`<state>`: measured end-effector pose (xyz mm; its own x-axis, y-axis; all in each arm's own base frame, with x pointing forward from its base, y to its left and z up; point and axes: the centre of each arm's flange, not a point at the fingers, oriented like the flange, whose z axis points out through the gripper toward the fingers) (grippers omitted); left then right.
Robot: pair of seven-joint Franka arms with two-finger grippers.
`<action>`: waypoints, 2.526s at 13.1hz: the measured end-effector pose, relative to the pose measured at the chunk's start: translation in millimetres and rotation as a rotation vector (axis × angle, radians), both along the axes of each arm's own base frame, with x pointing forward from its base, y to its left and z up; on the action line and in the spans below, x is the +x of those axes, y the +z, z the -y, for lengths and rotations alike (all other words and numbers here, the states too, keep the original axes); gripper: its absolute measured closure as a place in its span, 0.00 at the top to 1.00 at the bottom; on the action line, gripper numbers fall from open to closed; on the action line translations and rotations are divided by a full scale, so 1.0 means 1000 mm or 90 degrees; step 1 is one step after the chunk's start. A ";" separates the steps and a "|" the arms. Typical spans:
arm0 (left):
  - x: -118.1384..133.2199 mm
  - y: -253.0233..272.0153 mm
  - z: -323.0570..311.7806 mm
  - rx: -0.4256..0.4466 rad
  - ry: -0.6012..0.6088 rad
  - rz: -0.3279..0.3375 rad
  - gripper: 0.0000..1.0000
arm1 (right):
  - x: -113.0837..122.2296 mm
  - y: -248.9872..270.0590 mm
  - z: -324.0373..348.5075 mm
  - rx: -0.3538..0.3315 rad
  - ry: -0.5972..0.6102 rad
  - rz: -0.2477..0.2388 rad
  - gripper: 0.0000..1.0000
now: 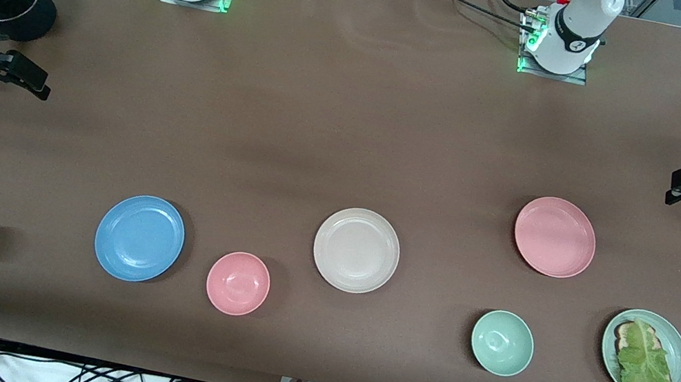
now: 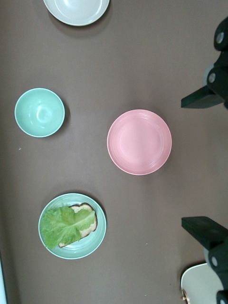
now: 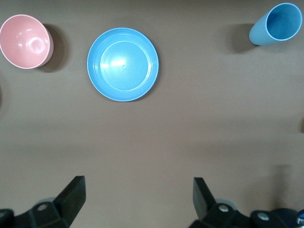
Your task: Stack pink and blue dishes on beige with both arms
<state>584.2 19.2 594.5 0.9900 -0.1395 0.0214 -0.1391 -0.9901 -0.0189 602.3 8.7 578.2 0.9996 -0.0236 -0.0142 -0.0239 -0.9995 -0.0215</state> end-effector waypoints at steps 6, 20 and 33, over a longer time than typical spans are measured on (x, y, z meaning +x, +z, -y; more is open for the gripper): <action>0.000 0.000 0.000 0.000 0.000 0.000 1.00 | 0.000 -0.001 0.001 0.000 -0.001 -0.001 1.00; 0.000 0.000 0.000 0.000 0.000 0.000 1.00 | -0.001 -0.001 0.004 0.000 -0.005 -0.005 1.00; 0.000 -0.001 0.001 0.000 -0.001 0.000 1.00 | -0.001 -0.003 0.007 -0.001 -0.008 -0.008 1.00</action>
